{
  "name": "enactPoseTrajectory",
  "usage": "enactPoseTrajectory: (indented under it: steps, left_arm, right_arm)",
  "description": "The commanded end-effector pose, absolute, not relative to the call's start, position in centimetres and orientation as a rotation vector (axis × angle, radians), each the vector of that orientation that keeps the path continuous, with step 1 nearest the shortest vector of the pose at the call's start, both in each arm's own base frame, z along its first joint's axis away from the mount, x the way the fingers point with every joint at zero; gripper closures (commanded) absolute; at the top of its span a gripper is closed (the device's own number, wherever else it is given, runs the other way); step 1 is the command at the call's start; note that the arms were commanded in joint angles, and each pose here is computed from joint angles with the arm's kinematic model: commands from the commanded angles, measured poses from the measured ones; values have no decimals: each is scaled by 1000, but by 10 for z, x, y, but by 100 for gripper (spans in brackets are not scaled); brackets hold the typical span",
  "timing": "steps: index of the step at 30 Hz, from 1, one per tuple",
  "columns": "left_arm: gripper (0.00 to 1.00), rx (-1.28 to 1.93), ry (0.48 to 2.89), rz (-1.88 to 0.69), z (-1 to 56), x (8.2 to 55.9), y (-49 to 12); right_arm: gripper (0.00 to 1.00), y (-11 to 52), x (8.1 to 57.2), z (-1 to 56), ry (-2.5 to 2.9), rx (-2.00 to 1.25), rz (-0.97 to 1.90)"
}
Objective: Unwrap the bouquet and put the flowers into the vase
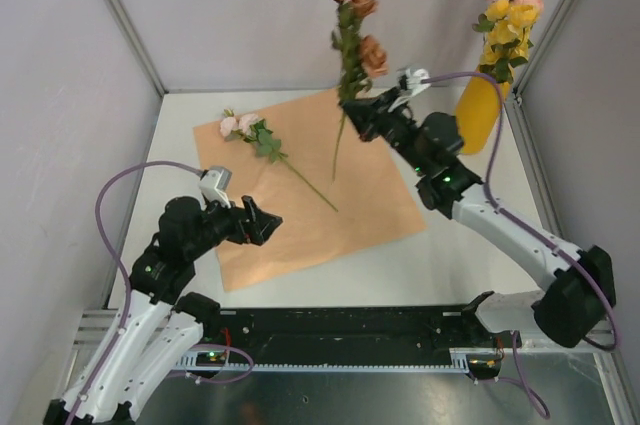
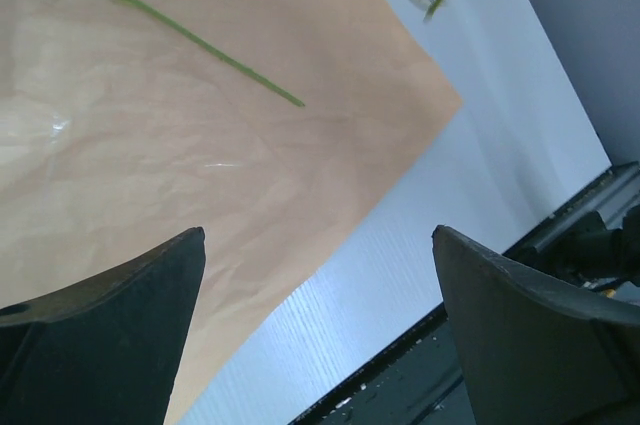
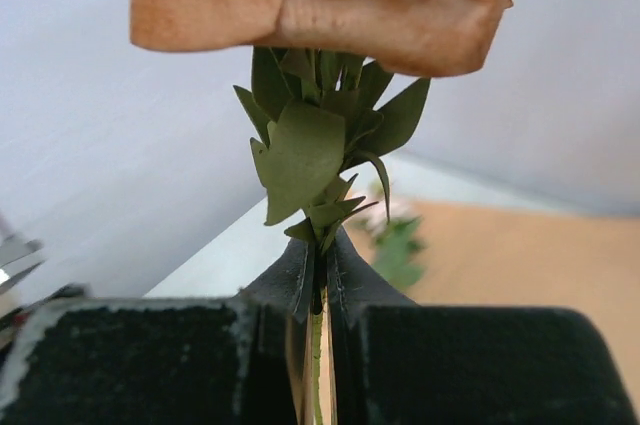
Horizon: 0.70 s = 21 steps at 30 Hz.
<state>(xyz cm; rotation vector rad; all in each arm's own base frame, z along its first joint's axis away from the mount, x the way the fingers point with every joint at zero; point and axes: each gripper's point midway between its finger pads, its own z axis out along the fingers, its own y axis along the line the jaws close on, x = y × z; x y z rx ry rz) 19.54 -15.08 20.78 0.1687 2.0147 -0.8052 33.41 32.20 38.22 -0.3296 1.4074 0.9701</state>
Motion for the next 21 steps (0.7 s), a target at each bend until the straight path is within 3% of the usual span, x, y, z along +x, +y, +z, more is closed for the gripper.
enactPoseTrajectory:
  steps: [1, 9, 21]
  left_arm:
    - [0, 175, 1948, -697, 221, 195, -134]
    - [0, 170, 1923, -687, 225, 194, -131]
    - [0, 158, 1926, -670, 224, 196, -129]
  right_arm:
    - [100, 244, 351, 477, 1076, -342, 600]
    - [100, 109, 379, 551, 894, -267, 179]
    - [100, 1, 404, 560, 849, -218, 27]
